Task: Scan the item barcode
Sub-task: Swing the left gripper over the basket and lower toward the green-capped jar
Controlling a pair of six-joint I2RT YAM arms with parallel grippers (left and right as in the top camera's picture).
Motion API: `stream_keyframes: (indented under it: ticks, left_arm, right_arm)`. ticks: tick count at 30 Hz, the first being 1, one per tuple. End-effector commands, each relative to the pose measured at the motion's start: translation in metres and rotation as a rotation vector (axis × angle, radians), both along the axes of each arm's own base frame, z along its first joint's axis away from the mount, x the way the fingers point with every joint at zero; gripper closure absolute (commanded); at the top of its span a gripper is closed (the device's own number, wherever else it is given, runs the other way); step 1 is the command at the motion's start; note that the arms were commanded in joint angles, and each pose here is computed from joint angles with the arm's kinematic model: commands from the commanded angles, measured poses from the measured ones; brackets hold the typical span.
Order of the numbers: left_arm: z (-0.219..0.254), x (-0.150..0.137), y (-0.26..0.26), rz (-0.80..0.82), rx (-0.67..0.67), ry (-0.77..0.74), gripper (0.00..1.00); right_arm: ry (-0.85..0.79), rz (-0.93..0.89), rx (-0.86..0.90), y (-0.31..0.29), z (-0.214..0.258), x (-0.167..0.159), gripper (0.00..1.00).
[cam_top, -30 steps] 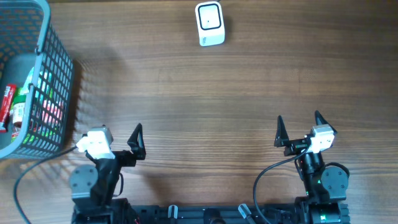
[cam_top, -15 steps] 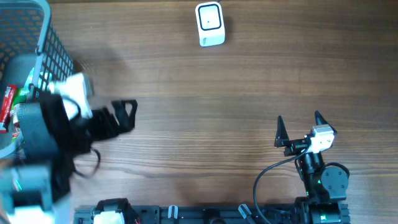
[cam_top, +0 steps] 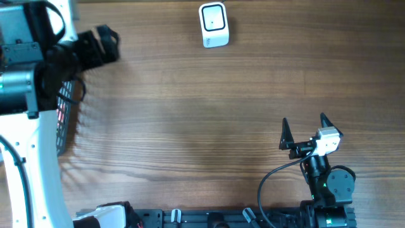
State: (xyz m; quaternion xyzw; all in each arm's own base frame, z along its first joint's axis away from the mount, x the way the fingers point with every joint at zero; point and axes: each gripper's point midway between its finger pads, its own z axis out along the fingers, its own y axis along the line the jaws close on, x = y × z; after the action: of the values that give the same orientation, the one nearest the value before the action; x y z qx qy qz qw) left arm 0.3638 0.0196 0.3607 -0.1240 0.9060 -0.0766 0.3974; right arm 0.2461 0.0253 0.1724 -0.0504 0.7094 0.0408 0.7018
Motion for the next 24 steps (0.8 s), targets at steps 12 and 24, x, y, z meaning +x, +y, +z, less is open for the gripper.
stream_keyframes:
  ticks: [12,24]
  left_arm:
    - [0.003,-0.067,0.255,0.56,0.321,0.057,0.0]
    - [-0.092,-0.075,0.299,0.506,0.215,0.32,0.0]
  right_arm:
    - [-0.006,0.011,-0.011,0.002,0.001,0.0,0.0]
    - [-0.007,0.011,-0.011,0.002,0.001,0.0,0.0]
